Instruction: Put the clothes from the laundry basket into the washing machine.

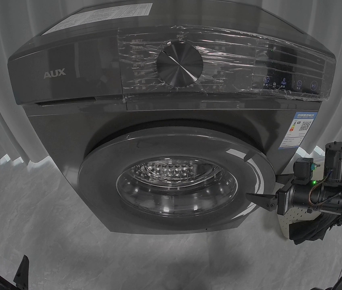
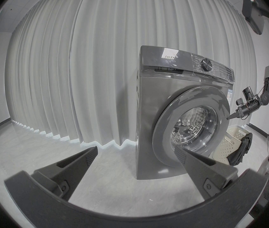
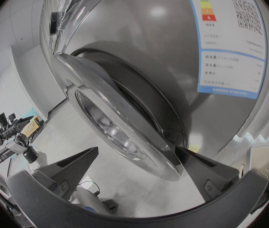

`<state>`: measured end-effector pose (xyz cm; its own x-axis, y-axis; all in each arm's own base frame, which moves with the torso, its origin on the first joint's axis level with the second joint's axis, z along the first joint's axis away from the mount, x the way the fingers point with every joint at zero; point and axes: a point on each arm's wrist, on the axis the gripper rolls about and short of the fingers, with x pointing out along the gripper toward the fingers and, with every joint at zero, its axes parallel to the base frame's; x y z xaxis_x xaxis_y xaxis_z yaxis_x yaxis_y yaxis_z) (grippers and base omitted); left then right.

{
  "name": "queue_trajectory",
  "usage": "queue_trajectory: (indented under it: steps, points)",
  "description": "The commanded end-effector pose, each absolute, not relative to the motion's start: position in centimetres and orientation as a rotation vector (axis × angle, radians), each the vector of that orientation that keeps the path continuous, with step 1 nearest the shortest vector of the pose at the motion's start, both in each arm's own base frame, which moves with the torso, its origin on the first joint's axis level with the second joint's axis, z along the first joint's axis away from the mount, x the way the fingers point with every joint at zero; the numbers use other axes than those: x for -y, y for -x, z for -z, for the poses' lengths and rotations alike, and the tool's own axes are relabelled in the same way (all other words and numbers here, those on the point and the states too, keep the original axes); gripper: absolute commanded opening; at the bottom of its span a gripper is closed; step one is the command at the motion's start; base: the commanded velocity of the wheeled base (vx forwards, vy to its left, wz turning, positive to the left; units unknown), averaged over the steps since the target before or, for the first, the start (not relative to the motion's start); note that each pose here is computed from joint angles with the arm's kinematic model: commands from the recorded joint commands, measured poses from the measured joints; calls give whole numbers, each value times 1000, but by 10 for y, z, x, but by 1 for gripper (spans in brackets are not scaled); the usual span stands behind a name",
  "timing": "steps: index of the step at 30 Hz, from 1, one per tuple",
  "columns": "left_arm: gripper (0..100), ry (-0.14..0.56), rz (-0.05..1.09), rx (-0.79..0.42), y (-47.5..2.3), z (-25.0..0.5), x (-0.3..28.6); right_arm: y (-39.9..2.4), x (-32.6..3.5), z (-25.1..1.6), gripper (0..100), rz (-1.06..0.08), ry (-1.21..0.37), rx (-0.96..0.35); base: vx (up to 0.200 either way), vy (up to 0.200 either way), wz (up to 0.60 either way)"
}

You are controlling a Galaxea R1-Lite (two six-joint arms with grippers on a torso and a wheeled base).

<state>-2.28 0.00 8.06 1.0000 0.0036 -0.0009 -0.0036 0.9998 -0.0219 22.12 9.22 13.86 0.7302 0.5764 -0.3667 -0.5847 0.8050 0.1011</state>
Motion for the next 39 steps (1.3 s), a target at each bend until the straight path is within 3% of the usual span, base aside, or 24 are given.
queue_trajectory:
  steps: [1, 9, 19, 26, 39]
  points:
    - [100, 23, -5, 0, 23, -76, 0, -217, -92, -135, 100, -642, 25, -413, 0, 0, 0]
    - [100, 21, -5, 0, 23, -76, 0, -194, -82, -136, 100, -641, 31, -405, 0, 0, 0]
    - [100, 23, -5, 0, 23, -76, 0, -219, -88, -140, 100, -590, 27, -389, -180, 0, 0]
    - [100, 23, -5, 0, 23, -76, 0, -225, -94, -137, 100, -612, 26, -392, 0, 0, 0]
    - [100, 20, -5, 0, 23, -76, 0, -186, -78, -139, 100, -629, 27, -376, 0, 0, 0]
